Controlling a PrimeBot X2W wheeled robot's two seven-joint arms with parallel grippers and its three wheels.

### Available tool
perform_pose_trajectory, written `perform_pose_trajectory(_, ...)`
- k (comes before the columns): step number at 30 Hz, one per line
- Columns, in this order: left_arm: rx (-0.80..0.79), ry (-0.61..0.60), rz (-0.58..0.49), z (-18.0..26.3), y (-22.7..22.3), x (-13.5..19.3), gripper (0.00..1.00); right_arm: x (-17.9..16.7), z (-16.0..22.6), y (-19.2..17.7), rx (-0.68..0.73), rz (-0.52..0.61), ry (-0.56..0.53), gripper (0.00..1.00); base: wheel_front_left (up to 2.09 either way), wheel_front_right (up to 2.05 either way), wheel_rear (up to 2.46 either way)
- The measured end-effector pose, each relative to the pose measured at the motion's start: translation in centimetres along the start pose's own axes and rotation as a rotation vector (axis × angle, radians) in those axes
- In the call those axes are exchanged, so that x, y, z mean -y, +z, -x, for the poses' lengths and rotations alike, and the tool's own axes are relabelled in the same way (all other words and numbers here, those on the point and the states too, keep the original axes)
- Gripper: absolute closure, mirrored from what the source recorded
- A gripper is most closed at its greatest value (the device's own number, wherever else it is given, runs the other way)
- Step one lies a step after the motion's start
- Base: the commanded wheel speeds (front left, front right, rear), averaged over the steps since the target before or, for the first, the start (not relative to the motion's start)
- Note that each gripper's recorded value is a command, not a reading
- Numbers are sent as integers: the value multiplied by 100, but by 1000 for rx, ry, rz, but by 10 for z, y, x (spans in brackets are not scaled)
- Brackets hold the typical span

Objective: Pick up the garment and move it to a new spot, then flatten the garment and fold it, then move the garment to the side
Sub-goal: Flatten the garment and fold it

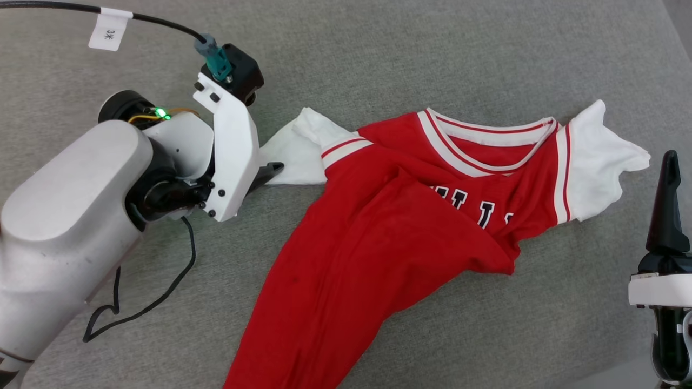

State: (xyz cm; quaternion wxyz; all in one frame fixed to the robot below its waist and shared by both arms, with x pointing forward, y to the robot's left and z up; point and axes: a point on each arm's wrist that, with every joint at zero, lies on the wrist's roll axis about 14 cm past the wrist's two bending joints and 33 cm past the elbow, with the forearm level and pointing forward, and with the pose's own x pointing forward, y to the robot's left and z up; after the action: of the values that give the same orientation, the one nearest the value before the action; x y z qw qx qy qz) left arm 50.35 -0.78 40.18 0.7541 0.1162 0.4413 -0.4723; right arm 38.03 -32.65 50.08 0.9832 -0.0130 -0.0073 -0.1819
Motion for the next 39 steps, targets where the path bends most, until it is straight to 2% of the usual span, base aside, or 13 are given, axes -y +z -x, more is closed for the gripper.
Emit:
perform_pose_trajectory(3, -47, -23, 7, -12, -11, 1, 0, 5, 0, -6, -12, 9, -15, 0, 0, 0, 0)
perform_pose_trajectory(4, -60, -28, 8, -13, -13, 1, 15, 6, 0, -8, -15, 11, -18, 0, 0, 0, 0)
perform_pose_trajectory(5, -71, -29, 6, -14, -15, 0, 61, 7, 0, -9, -17, 12, -21, 0, 0, 0, 0)
perform_pose_trajectory(6, -79, -29, 1, -14, -17, 0, 87, 7, 0, -10, -16, 11, -23, 0, 0, 0, 0)
perform_pose_trajectory(7, -87, -27, -4, -14, -20, 0, 100, 8, -1, -10, -16, 11, -25, 0, 0, 0, 0)
perform_pose_trajectory(12, -26, -4, 4, -6, -21, -4, 100, 0, -7, -10, -8, 7, -5, 0, 0, 0, 0)
perform_pose_trajectory(17, 189, 93, -8, 20, 7, -22, 100, -14, -12, -5, 9, 12, 33, 0, 0, 0, 0)
perform_pose_trajectory(23, 539, 289, -91, 88, 60, -51, 100, -29, -17, 10, 43, 5, 75, 0, 0, 0, 0)
perform_pose_trajectory(28, 762, 450, -143, 156, 77, -65, 100, -50, -19, 20, 59, -7, 131, 0, 0, 0, 0)
perform_pose_trajectory(30, 800, 502, -132, 176, 68, -70, 100, -60, -19, 22, 57, -14, 157, 0, 0, 0, 0)
perform_pose_trajectory(34, 762, 561, -86, 189, 32, -78, 100, -77, -21, 25, 60, -24, 202, 0, 0, 0, 0)
perform_pose_trajectory(35, 731, 600, -42, 196, 5, -83, 100, -89, -22, 26, 57, -32, 231, 0, 0, 0, 0)
perform_pose_trajectory(39, 687, 691, 62, 211, -50, -95, 100, -109, -23, 28, 54, -41, 283, 0, 0, 0, 0)
